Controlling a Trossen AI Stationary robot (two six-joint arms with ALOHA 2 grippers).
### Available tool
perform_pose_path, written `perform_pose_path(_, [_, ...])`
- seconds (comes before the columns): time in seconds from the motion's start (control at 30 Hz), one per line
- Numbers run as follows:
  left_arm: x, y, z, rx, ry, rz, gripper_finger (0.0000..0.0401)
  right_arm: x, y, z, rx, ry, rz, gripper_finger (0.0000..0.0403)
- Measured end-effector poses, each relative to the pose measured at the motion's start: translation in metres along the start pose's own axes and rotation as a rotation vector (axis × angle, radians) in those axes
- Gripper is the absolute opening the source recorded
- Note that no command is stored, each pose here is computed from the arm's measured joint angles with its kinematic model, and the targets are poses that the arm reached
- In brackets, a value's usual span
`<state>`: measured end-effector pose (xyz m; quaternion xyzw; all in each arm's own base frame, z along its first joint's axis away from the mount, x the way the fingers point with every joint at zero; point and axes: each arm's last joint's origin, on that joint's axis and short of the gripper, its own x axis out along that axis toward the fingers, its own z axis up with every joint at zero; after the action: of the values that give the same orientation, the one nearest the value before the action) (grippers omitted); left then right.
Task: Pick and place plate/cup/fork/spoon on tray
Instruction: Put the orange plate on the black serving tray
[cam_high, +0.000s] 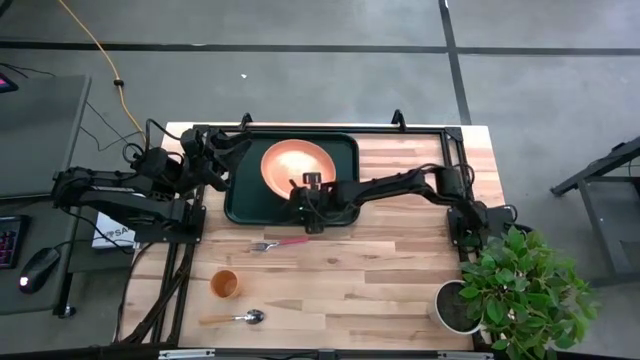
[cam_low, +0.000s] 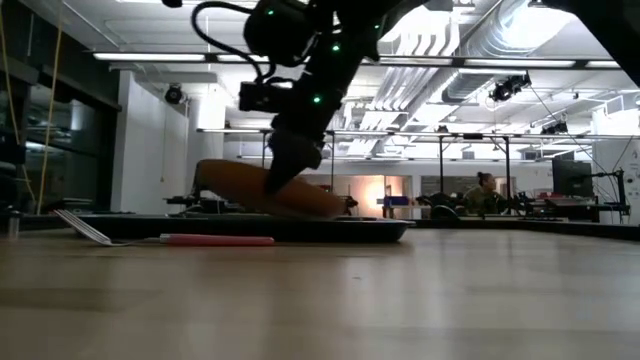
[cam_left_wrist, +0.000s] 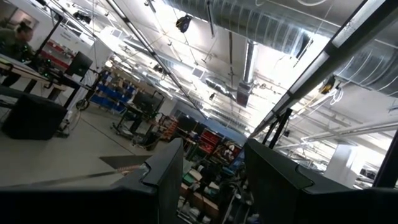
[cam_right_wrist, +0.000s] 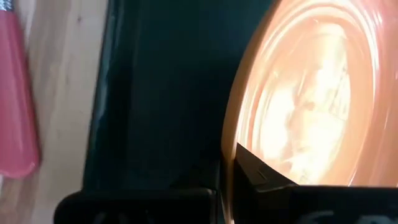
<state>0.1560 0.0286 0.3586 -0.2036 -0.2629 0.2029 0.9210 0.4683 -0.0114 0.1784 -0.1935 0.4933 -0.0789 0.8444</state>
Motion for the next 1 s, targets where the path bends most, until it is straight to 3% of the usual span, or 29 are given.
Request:
perform_pose_path(0.4, [0.000,0.000,0.000,0.001,0.000,0.000,0.0157,0.026,0.002,0.000,-0.011,0.069,0.007,0.0000])
perform_pose_path(1.0, [0.000,0.000,0.000,-0.001,0.000,0.000,0.0157,0.025,0.005,0.003,0.034,0.034,0.050,0.0001])
